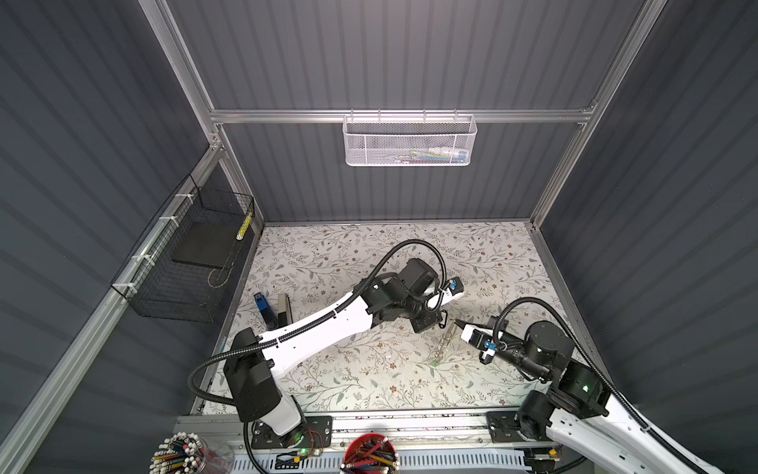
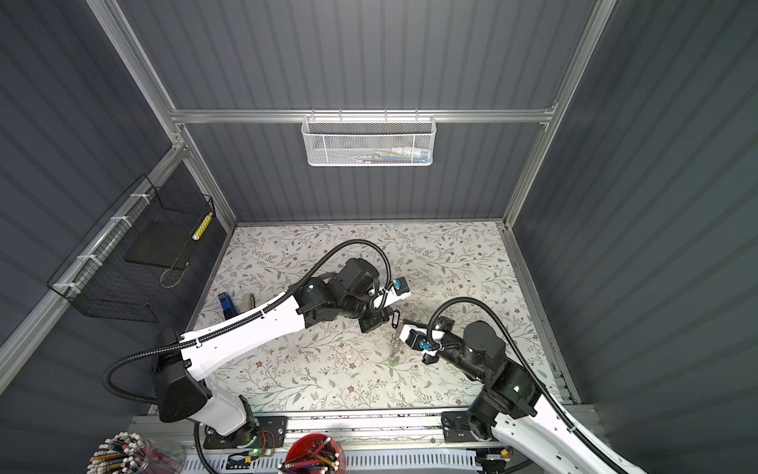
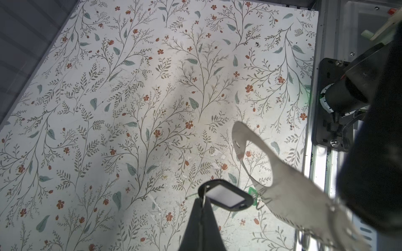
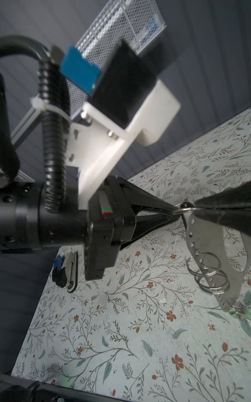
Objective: Put the keys on the keyring
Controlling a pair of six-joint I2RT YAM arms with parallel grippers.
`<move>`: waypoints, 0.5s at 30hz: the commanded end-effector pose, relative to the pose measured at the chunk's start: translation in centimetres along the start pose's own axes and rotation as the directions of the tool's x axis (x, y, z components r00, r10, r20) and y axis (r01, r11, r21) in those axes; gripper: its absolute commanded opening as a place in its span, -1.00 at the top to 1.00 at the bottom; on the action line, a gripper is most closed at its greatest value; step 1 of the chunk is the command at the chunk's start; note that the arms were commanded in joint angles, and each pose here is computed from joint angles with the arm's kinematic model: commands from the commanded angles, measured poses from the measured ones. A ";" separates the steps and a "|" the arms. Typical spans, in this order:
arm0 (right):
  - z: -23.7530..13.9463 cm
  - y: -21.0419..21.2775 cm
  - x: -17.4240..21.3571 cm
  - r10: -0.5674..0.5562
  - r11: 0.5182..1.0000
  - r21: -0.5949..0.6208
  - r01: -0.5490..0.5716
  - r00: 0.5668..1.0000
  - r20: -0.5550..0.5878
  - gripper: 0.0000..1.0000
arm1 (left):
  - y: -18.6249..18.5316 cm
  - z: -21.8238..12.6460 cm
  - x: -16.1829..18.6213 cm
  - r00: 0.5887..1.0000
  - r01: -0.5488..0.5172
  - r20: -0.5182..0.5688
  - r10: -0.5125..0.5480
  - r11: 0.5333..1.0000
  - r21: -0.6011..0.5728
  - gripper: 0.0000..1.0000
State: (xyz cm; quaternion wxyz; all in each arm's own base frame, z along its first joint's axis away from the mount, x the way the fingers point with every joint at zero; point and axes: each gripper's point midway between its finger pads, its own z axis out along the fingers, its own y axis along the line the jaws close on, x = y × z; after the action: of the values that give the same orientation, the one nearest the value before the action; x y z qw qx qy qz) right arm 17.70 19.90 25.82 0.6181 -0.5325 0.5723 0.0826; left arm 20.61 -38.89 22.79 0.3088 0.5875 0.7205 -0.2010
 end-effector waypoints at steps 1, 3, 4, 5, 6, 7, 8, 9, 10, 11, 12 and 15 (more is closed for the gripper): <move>0.4 -1.4 0.4 0.102 0.992 0.075 -0.099 0.994 -0.031 1.00 | -0.8 -0.9 -0.8 1.000 -0.014 0.023 0.012 0.999 0.050 1.00; 0.6 -1.4 1.0 0.118 0.990 0.084 -0.113 0.992 -0.049 1.00 | -1.3 -1.4 -1.1 0.998 -0.033 0.052 0.030 0.997 0.071 1.00; 0.7 -1.4 1.0 0.127 0.989 0.085 -0.123 0.991 -0.048 1.00 | -1.5 -1.4 -1.1 0.997 -0.046 0.065 0.040 0.996 0.080 1.00; 0.7 -1.5 1.1 0.141 0.987 0.089 -0.136 0.989 -0.049 1.00 | -1.9 -1.6 -1.2 0.995 -0.061 0.081 0.054 0.993 0.098 1.00; 0.9 -1.5 1.2 0.151 0.985 0.096 -0.145 0.987 -0.056 1.00 | -2.3 -1.6 -1.3 0.994 -0.074 0.090 0.064 0.990 0.117 1.00; 1.0 -1.7 1.6 0.162 0.982 0.106 -0.154 0.984 -0.070 1.00 | -2.6 -1.6 -1.3 0.993 -0.082 0.096 0.069 0.988 0.133 1.00; 1.2 -1.7 2.0 0.173 0.980 0.111 -0.163 0.981 -0.091 1.00 | -2.8 -1.7 -1.4 0.992 -0.090 0.101 0.076 0.985 0.145 1.00; 1.4 -1.5 2.4 0.180 0.980 0.103 -0.169 0.977 -0.115 1.00 | -3.0 -1.8 -1.5 0.991 -0.098 0.108 0.082 0.983 0.153 1.00; 1.6 -1.2 2.8 0.185 0.981 0.091 -0.174 0.973 -0.137 1.00 | -3.0 -2.0 -1.6 0.990 -0.104 0.114 0.087 0.982 0.155 1.00; 1.9 -0.8 3.1 0.190 0.981 0.071 -0.181 0.969 -0.158 1.00 | -3.0 -2.1 -1.7 0.988 -0.111 0.122 0.093 0.982 0.151 1.00; 2.1 -0.3 3.3 0.187 0.982 0.044 -0.182 0.968 -0.170 1.00 | -2.9 -2.2 -1.8 0.987 -0.113 0.130 0.095 0.983 0.143 1.00; 2.3 0.8 3.3 0.184 0.982 -0.012 -0.189 0.969 -0.166 1.00 | -2.5 -2.4 -2.0 0.986 -0.117 0.134 0.101 0.987 0.114 1.00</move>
State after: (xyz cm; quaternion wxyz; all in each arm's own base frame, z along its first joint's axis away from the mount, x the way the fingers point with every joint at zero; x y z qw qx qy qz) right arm 20.19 19.90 21.53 0.5504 -0.4898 0.6712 0.0820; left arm 18.21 -39.57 24.69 0.3120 0.6224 0.6696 -0.2586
